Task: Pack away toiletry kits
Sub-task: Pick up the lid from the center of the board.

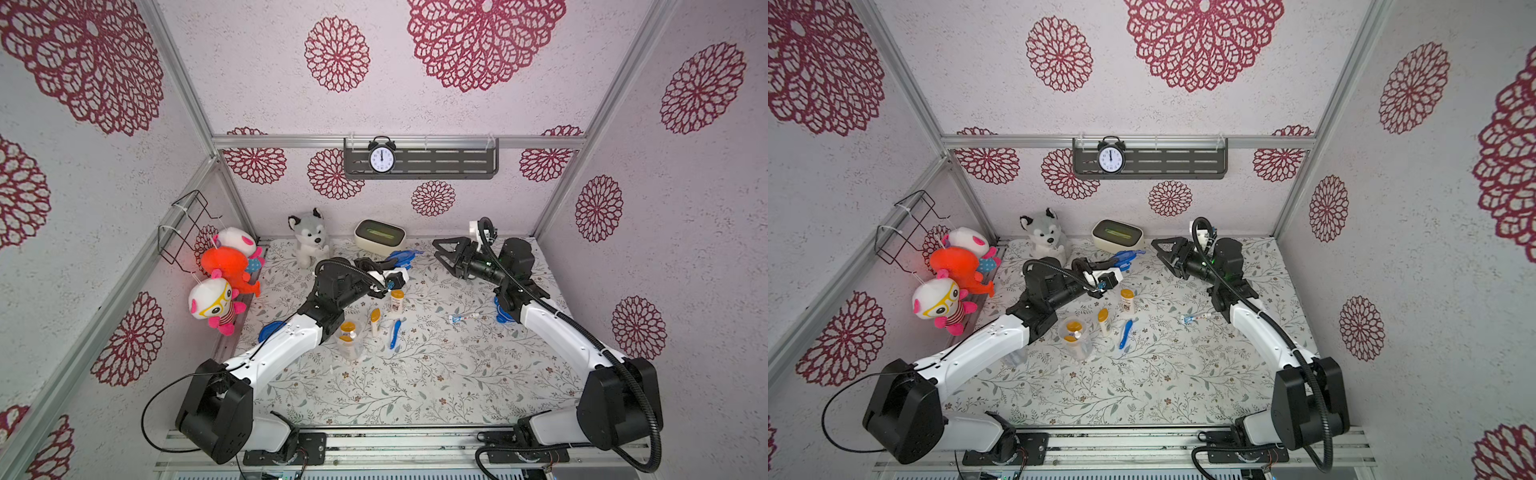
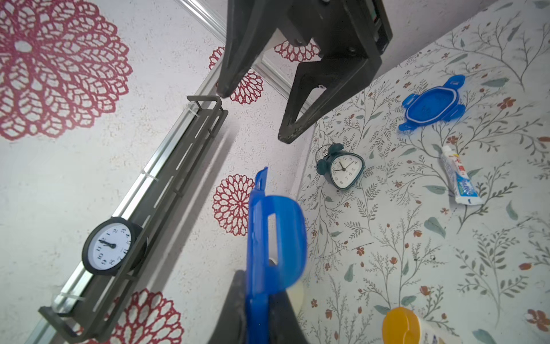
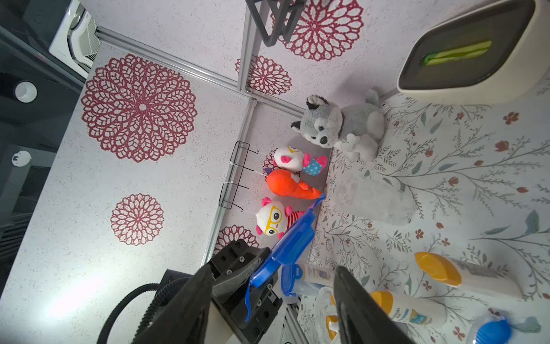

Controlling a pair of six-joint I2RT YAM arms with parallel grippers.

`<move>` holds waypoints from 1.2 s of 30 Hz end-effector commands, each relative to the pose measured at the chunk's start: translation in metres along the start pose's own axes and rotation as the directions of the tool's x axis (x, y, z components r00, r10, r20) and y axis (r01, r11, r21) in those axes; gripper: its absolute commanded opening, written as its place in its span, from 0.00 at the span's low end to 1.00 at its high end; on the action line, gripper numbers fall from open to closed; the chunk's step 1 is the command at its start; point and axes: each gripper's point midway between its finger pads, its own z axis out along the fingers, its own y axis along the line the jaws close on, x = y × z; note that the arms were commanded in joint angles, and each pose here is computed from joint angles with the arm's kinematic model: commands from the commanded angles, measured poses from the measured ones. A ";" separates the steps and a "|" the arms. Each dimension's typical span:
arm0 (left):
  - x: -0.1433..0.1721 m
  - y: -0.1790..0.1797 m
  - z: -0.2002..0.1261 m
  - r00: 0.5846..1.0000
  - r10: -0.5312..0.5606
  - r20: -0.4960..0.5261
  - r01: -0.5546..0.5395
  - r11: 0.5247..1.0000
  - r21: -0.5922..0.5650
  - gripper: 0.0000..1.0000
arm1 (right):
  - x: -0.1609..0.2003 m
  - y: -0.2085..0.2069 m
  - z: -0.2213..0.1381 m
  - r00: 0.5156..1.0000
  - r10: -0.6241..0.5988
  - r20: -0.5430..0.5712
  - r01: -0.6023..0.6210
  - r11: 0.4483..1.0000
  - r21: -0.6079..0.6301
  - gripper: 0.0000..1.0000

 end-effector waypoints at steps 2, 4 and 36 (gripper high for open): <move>-0.009 0.000 0.003 0.987 0.151 0.053 -0.149 0.988 -0.031 0.00 | 0.006 0.018 0.005 1.000 0.025 -0.012 -0.026 0.998 -0.063 0.65; -0.010 -0.006 0.002 0.976 0.205 0.073 -0.204 0.979 -0.017 0.00 | 0.009 0.016 0.008 0.999 0.041 -0.025 -0.043 0.997 -0.062 0.66; -0.027 -0.015 0.002 0.911 0.363 0.193 -0.349 0.931 -0.105 0.08 | 0.032 0.020 0.028 0.983 0.119 -0.137 -0.135 0.985 -0.112 0.13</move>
